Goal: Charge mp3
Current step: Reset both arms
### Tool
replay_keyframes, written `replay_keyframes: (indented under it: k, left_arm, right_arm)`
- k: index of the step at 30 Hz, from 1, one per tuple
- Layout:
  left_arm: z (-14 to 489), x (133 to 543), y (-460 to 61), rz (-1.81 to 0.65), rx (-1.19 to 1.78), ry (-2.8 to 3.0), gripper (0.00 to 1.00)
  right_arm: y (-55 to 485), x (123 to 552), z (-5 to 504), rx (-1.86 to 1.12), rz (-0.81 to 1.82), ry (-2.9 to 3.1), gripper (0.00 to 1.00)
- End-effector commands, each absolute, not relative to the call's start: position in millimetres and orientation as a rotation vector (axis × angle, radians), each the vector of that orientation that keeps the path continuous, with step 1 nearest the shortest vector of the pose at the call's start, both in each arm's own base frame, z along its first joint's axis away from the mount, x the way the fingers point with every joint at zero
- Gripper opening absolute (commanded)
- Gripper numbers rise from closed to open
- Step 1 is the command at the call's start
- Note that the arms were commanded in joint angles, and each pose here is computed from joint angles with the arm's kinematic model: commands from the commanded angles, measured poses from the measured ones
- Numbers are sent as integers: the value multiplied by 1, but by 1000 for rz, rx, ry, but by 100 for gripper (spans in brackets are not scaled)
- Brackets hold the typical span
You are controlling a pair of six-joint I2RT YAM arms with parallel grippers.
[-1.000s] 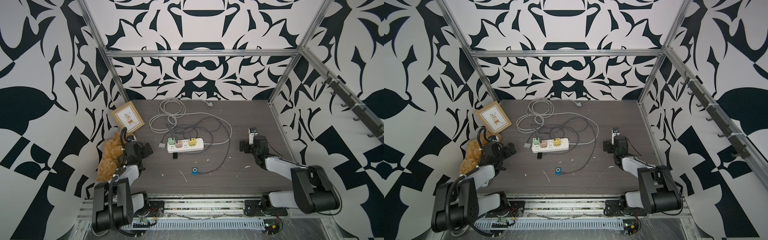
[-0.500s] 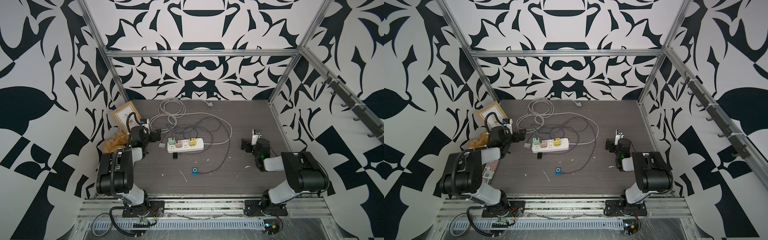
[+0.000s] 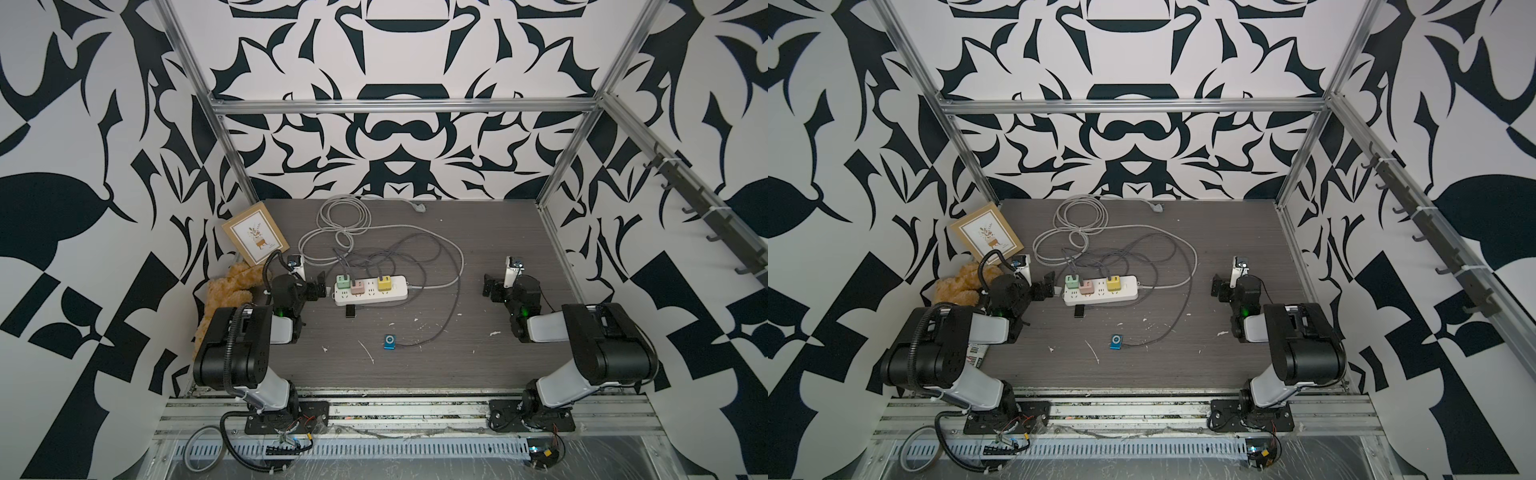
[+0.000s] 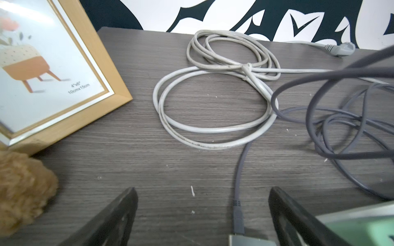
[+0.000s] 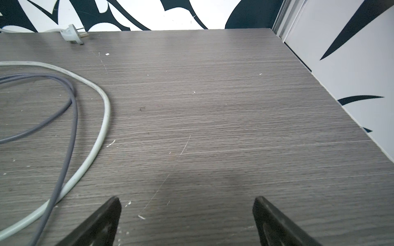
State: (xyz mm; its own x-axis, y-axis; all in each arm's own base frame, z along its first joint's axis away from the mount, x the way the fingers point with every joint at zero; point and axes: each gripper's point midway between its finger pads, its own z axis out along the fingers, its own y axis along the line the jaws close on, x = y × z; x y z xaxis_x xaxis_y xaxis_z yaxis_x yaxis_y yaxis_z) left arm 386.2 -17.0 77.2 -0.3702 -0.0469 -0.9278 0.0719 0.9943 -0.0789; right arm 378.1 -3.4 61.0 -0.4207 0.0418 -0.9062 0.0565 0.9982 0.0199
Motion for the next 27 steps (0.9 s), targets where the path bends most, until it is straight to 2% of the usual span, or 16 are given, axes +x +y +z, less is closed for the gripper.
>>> replay_keyframes:
  k: [1, 21, 24, 27]
  left_arm:
    - [89, 391, -13, -101, 9, 1901, 99]
    - [89, 392, -12, -101, -1, 1907, 99]
    - [88, 395, -27, -162, 96, 1928, 99]
    - [89, 383, -50, -318, 239, 1907, 99]
  right_arm:
    - [-5, 384, 80, 85, -24, 1935, 100]
    - [6, 387, 78, 21, 17, 1958, 100]
    - [8, 387, 78, 9, 18, 1959, 100]
    - [49, 372, 84, -253, 154, 1881, 100]
